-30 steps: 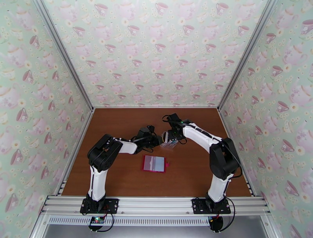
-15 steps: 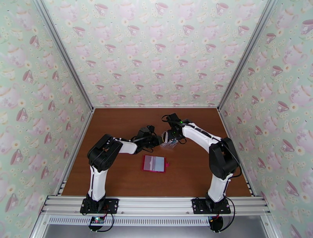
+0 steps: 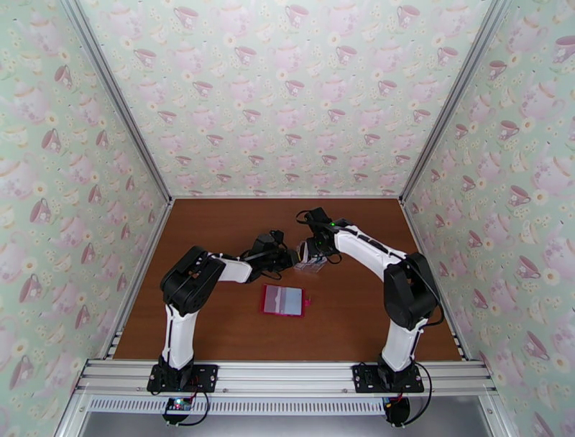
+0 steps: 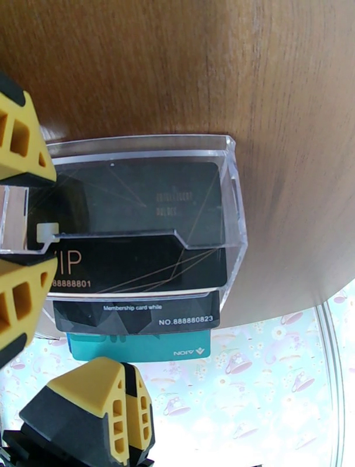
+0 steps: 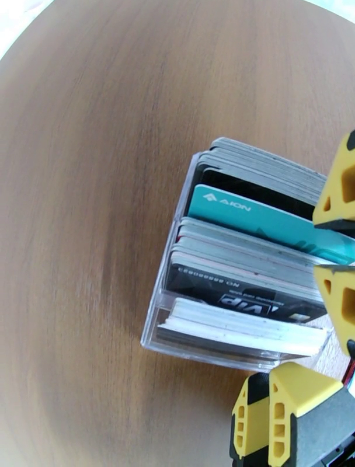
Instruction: Put the credit cards into the card holder
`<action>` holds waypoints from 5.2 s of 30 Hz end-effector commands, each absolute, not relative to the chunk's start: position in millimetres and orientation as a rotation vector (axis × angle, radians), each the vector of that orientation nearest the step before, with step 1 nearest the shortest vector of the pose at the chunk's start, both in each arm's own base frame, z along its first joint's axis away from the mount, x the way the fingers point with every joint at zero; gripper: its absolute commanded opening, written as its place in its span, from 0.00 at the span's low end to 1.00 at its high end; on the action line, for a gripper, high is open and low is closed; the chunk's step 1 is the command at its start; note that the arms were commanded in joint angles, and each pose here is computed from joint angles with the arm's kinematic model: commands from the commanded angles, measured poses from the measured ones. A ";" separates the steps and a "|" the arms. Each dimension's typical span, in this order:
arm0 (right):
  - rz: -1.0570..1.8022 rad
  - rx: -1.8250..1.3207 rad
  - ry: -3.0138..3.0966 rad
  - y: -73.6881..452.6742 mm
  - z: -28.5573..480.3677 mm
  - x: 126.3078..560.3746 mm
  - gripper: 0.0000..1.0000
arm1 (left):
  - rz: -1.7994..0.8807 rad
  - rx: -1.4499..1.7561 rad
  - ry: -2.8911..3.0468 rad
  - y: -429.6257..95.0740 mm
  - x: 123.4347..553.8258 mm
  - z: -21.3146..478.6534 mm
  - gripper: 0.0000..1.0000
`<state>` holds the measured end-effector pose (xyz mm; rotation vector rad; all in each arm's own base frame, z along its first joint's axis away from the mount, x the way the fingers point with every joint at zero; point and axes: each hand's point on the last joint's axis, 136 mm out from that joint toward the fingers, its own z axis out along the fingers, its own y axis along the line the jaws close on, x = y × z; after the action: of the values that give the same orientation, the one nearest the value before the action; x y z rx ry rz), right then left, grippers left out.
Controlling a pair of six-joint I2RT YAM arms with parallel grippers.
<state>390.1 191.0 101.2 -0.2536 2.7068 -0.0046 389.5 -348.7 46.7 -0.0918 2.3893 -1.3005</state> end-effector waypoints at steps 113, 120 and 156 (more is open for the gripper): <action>1.251 0.088 2.255 304.4 86.7 209.4 0.00 | -0.725 0.148 2.641 -227.8 256.9 45.6 0.35; 1.226 0.122 2.255 293.8 80.4 207.8 0.00 | -0.723 0.172 2.670 -230.9 256.7 32.3 0.33; 1.227 0.236 2.297 283.8 51.1 210.2 0.00 | -0.624 0.140 2.775 -216.4 228.0 -5.4 0.23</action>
<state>208.5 280.3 49.1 0.2194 2.3154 1.1830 253.9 -223.7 18.0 0.1391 2.6694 -0.6558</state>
